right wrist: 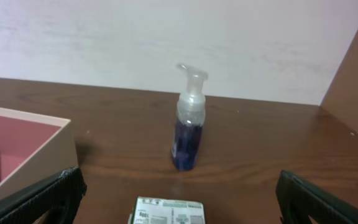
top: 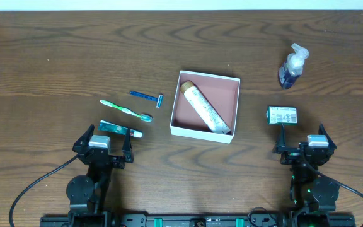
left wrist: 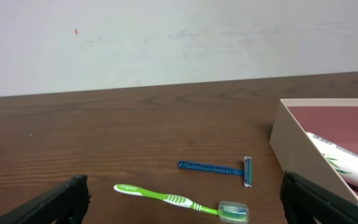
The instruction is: Pack container
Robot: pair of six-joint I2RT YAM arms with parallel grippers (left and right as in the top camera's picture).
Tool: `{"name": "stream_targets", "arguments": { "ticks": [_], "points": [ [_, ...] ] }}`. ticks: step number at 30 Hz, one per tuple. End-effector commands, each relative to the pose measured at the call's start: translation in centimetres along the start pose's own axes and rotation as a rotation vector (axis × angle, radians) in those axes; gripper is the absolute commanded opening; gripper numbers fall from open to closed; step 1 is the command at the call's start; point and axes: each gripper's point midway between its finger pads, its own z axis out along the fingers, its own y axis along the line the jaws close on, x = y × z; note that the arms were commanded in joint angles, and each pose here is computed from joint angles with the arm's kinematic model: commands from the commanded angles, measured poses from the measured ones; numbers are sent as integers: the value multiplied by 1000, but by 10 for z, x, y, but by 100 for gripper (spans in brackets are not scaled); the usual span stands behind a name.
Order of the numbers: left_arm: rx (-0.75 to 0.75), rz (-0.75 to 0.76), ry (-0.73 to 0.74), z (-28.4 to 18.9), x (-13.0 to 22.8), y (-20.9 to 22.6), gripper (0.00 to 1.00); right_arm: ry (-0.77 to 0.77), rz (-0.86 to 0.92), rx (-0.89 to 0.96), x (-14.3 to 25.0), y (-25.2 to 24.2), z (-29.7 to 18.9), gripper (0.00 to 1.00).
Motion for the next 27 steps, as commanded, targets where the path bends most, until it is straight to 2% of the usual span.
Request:
{"name": "stream_targets", "arguments": {
  "ticks": [1, 12, 27],
  "points": [
    [10, -9, 45, 1, 16, -1, 98, 12, -19, 25, 4, -4, 0, 99],
    [10, -8, 45, 1, 16, -1, 98, 30, -18, -44, 9, 10, -1, 99],
    [10, -8, 45, 1, 16, -1, 98, 29, -18, -43, 8, 10, -1, 99]
  ]
}}
